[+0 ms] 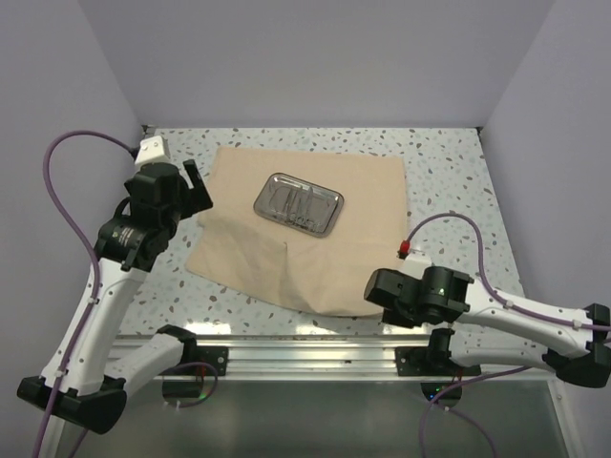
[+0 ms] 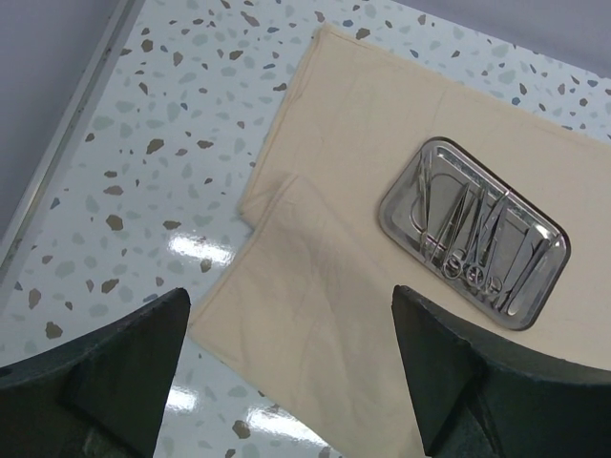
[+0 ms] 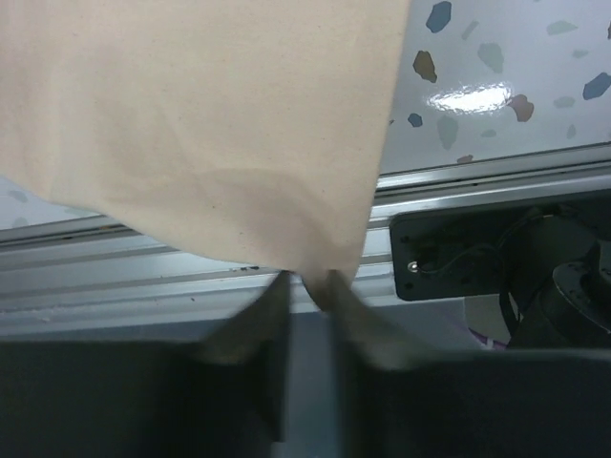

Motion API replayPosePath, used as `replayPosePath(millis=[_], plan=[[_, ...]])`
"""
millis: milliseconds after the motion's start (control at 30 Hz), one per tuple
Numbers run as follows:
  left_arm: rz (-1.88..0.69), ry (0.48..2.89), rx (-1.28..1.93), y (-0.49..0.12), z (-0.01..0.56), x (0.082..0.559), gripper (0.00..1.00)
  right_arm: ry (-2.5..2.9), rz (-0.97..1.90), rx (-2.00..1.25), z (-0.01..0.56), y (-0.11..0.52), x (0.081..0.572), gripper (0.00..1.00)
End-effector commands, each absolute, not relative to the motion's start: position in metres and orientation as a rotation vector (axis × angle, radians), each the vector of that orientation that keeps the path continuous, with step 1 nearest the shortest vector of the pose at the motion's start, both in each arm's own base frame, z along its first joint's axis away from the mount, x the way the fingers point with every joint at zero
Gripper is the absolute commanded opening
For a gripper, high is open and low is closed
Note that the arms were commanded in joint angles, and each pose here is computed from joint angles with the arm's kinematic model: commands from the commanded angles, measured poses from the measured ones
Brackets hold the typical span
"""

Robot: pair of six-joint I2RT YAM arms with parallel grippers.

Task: Open and lay out the surgical kit
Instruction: Open the surgical kit at the center of the board, then smooth out the surgical kit at the center of the board.

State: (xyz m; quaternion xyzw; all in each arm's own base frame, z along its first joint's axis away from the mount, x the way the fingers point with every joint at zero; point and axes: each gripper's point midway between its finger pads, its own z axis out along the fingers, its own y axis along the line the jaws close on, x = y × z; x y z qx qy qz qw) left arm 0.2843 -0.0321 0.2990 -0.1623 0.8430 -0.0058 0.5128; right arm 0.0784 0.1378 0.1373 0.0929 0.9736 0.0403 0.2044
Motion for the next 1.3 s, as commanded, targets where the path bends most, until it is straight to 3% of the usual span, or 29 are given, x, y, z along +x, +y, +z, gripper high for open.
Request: replayPosePath(millis=[0,33,67,233,300,400,567,800,1033,1200,1267], plan=[[0.03,1.979,-0.427,-0.019,0.316,0.274,0.91,2.69,-0.175,0.426,0.133,0.076,0.065,0.43],[0.029,1.989,-0.428,-0.019,0.314,0.272,0.91,2.676,-0.163,0.435,0.135,0.077,0.067,0.79],[0.034,2.019,-0.428,-0.02,0.307,0.268,0.91,2.662,-0.134,0.44,0.14,0.08,0.07,0.98],[-0.116,2.19,-0.441,-0.047,0.262,0.252,0.91,2.466,0.014,0.417,0.191,0.098,0.109,0.98],[-0.183,2.327,-0.473,-0.062,0.218,0.238,0.89,2.386,0.064,0.377,0.218,0.115,0.128,0.98],[-0.145,2.502,-0.597,-0.063,0.152,0.214,0.89,2.343,0.008,0.301,0.237,0.139,0.171,0.98],[-0.047,2.571,-0.722,-0.057,0.111,0.207,0.89,2.435,0.028,0.205,0.246,0.177,0.238,0.98],[0.084,2.685,-0.827,-0.055,0.052,0.21,0.88,2.528,0.052,0.039,0.218,0.212,0.299,0.98],[0.201,2.711,-0.932,-0.049,0.009,0.207,0.82,2.58,0.094,-0.035,0.197,0.214,0.316,0.98],[0.282,2.695,-0.954,-0.042,-0.005,0.212,0.74,2.614,0.091,-0.038,0.184,0.201,0.323,0.98],[0.303,2.704,-0.953,-0.041,-0.01,0.211,0.63,2.625,0.093,-0.026,0.179,0.195,0.326,0.98]])
